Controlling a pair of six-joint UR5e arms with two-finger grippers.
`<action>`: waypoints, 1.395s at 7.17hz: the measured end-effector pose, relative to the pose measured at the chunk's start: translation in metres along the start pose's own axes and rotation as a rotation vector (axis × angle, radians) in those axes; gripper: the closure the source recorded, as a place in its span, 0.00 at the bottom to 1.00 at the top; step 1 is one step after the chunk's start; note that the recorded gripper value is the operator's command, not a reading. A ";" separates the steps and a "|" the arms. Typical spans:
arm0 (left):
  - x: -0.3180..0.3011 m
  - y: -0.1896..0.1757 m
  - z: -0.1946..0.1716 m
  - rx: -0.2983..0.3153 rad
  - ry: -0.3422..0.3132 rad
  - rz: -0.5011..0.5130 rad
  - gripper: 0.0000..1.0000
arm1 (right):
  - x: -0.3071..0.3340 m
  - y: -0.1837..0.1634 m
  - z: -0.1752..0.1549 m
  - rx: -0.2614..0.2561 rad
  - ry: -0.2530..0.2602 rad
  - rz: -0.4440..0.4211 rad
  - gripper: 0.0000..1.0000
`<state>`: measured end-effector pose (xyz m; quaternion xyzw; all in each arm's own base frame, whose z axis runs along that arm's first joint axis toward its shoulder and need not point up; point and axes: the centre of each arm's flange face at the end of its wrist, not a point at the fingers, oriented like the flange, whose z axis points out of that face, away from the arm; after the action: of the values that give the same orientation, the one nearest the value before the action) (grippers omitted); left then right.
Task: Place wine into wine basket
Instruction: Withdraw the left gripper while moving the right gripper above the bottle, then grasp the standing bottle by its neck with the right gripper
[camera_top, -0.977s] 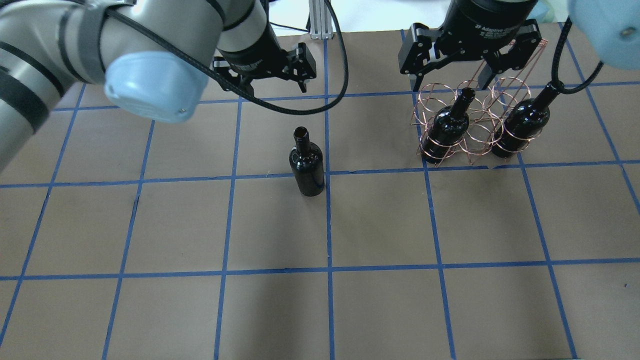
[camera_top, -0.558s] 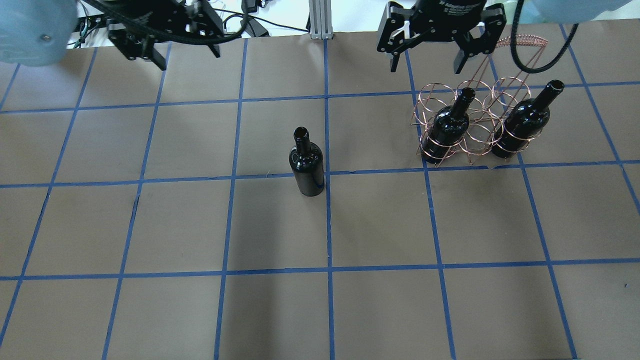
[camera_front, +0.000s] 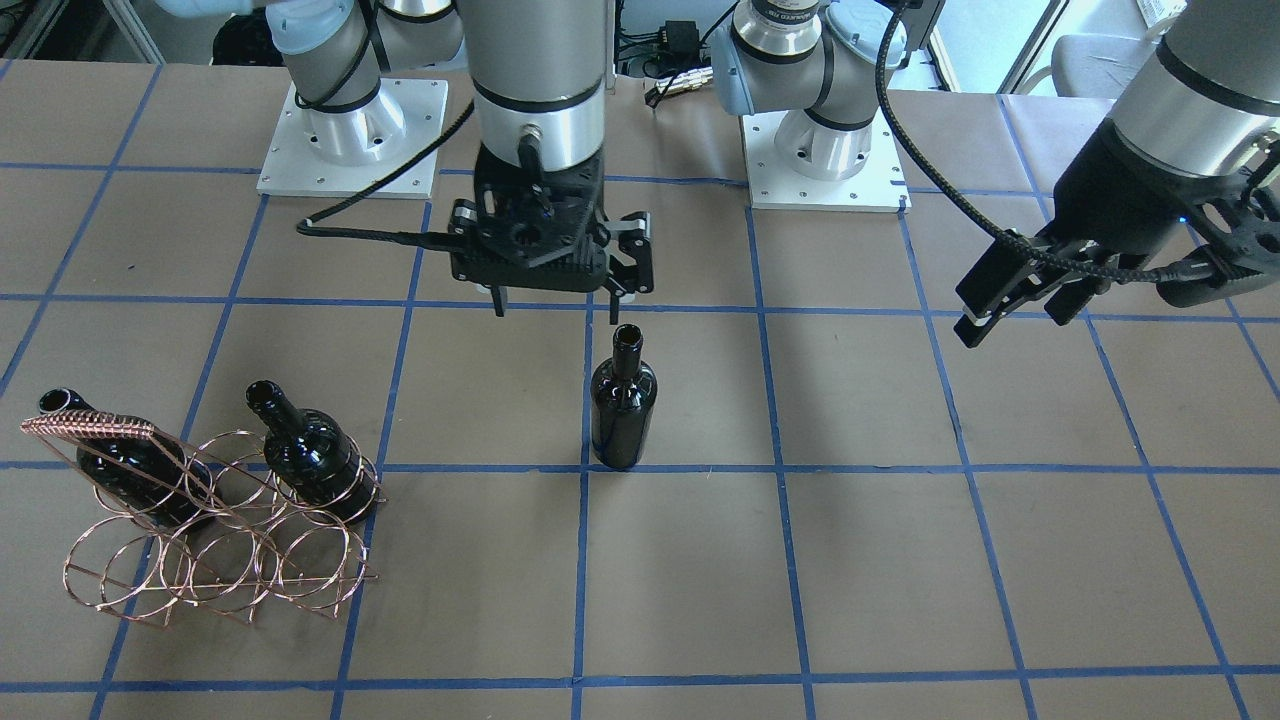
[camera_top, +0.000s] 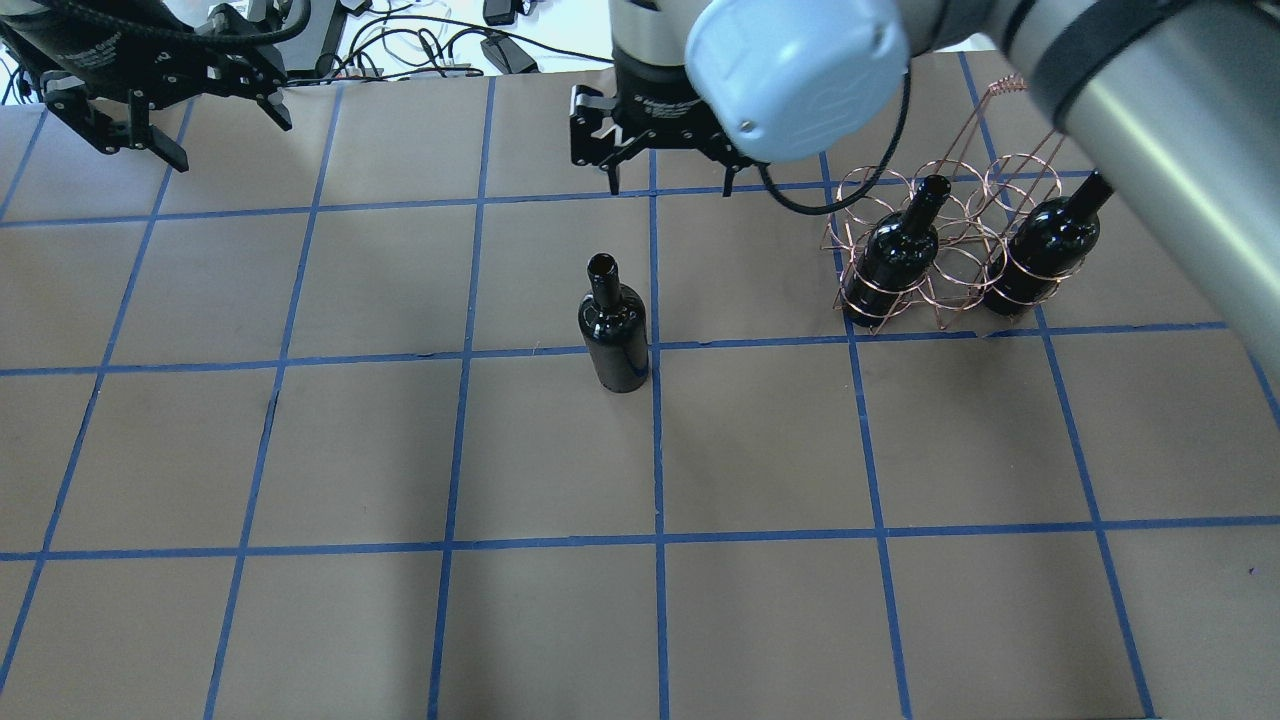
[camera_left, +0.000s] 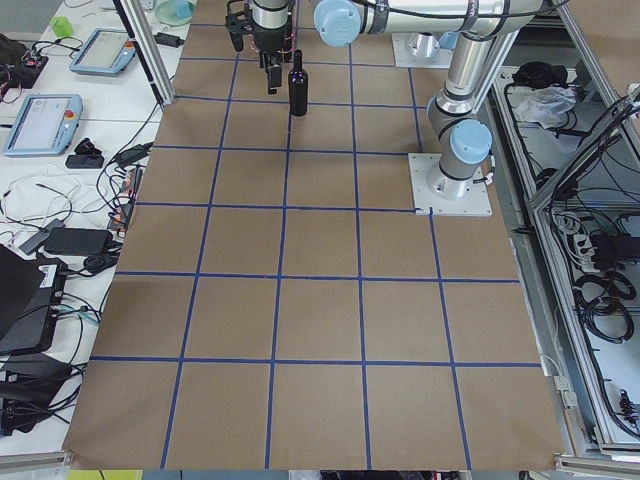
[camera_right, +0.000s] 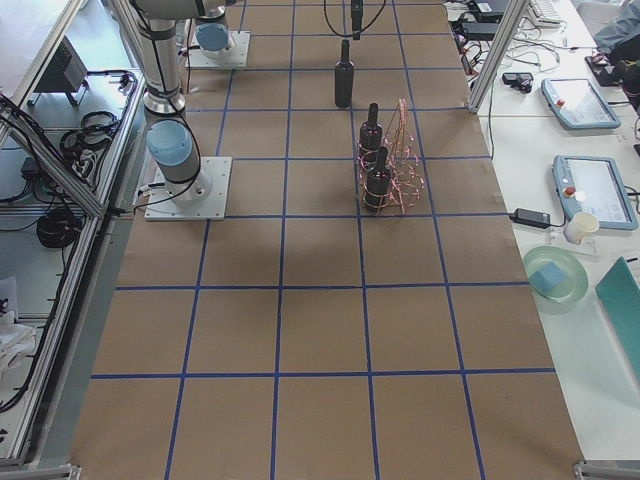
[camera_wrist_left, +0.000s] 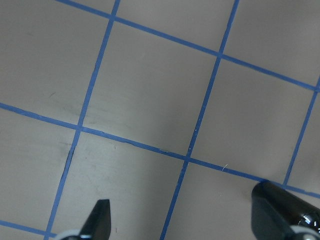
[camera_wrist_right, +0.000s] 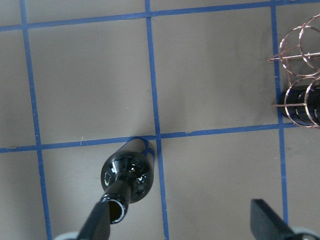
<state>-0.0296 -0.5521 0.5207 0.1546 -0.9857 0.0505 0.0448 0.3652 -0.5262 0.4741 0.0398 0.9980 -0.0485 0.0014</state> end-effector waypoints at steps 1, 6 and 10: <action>-0.004 0.006 0.001 -0.018 -0.013 0.045 0.00 | -0.019 0.002 0.016 -0.007 -0.005 0.008 0.07; -0.011 0.037 -0.023 -0.044 -0.058 0.137 0.00 | -0.040 0.006 0.083 -0.132 -0.024 0.007 0.11; -0.014 0.043 -0.028 -0.055 -0.086 0.137 0.00 | -0.038 0.012 0.105 -0.161 -0.012 -0.010 0.74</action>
<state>-0.0277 -0.5040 0.5432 0.0875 -0.9960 0.0198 0.0033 0.4040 -0.5276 0.3692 0.0343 0.9989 0.0316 0.0103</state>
